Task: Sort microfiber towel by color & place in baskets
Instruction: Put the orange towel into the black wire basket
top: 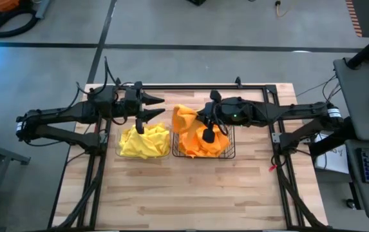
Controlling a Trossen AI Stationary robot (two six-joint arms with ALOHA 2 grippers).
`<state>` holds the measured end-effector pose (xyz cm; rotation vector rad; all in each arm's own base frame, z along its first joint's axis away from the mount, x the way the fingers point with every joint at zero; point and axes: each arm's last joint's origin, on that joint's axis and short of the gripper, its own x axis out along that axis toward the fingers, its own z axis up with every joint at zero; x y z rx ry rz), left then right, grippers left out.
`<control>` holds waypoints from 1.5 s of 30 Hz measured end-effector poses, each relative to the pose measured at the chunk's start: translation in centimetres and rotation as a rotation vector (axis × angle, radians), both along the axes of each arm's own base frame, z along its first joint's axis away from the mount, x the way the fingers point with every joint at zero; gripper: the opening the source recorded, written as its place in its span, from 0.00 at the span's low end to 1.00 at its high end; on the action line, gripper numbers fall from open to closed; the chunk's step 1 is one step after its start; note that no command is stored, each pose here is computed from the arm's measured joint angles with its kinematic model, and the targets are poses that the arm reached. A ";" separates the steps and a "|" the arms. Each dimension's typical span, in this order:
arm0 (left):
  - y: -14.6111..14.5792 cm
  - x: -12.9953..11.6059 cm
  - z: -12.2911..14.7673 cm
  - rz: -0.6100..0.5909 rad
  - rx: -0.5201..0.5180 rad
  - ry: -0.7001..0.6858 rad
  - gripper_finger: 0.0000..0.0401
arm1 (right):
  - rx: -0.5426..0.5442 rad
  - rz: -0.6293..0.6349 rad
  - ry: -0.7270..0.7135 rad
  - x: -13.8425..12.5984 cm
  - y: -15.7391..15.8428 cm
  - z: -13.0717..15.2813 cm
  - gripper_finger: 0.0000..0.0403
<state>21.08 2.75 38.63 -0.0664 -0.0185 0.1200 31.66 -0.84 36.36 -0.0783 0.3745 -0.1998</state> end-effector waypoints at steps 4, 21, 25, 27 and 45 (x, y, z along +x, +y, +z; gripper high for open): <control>-0.1 -0.6 0.1 -0.001 -0.018 0.009 0.45 | 0.024 0.003 0.067 -0.5 0.4 -1.0 0.02; -0.6 -0.3 -0.3 -0.027 -0.030 0.042 0.42 | 0.058 -0.127 0.067 0.6 0.4 -11.5 0.02; -0.7 -0.2 -0.4 -0.035 -0.031 0.052 0.42 | 0.067 -0.124 0.105 1.2 0.5 -13.8 0.02; -0.8 -0.2 -0.5 -0.039 -0.032 0.059 0.42 | 0.065 -0.125 0.129 1.6 0.5 -14.6 0.02; -4.2 0.6 -3.4 -0.127 -0.034 0.115 0.42 | 0.026 -0.124 0.248 4.3 0.4 -18.3 0.05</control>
